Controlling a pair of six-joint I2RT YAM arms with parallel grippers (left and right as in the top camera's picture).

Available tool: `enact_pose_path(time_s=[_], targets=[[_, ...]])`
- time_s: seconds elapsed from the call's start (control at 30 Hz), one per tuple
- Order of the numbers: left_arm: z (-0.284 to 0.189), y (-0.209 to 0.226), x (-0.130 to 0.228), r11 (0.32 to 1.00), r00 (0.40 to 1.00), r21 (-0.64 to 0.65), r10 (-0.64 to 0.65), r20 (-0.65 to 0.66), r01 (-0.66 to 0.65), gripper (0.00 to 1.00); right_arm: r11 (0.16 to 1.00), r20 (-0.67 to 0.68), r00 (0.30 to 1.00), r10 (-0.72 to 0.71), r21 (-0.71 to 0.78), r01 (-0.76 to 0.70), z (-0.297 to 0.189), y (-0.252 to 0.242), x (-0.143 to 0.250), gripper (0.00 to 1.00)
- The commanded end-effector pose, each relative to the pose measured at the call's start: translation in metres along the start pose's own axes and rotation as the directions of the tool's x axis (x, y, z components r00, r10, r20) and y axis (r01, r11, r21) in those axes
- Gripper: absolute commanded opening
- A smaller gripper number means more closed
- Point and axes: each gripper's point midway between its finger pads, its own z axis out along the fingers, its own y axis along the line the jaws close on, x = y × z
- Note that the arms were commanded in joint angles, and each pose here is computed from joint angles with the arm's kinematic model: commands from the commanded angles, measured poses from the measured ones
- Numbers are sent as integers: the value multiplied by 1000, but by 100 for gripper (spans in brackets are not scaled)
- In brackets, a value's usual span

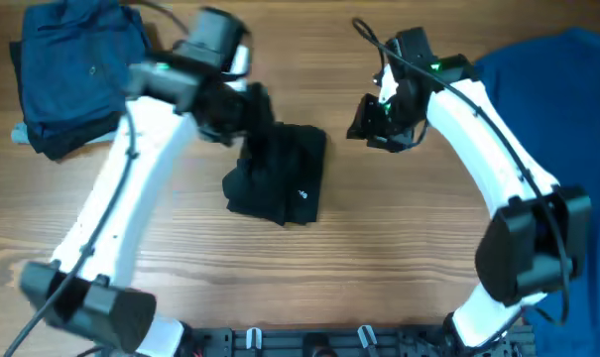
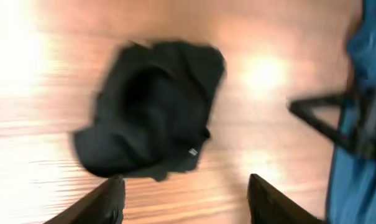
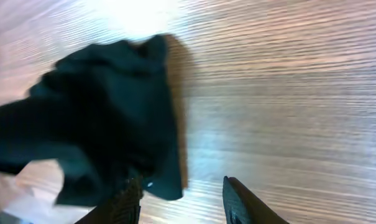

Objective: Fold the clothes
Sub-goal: 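Withdraw the left gripper to the top-left side, then press and tuck the folded bundle's top with the right gripper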

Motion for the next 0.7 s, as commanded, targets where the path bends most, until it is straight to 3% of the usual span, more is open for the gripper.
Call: enact_pose_path(time_s=[0.0, 0.03, 0.07, 0.1, 0.33, 0.67], targets=[[-25, 66, -27, 979, 980, -69, -185, 79, 190, 100, 990, 45, 990, -130, -41, 132, -7, 50, 18, 54], [-29, 90, -33, 964, 965, -83, -247, 93, 254, 100, 988, 54, 987, -154, -12, 154, 2, 62, 26, 78], [-33, 105, -37, 951, 953, -90, -285, 106, 295, 100, 986, 78, 983, -169, 31, 167, 9, 72, 32, 87], [-38, 122, -41, 935, 936, -96, -328, 126, 340, 100, 982, 102, 977, -186, 60, 181, 14, 81, 38, 89], [-38, 197, -37, 826, 845, -189, -500, 190, 532, 100, 974, 135, 969, -205, 123, 189, 52, 104, 52, 88], [-11, 206, -26, 817, 843, -209, -514, 158, 537, 100, 971, 98, 974, -204, 143, 189, 87, 102, 52, 79]])
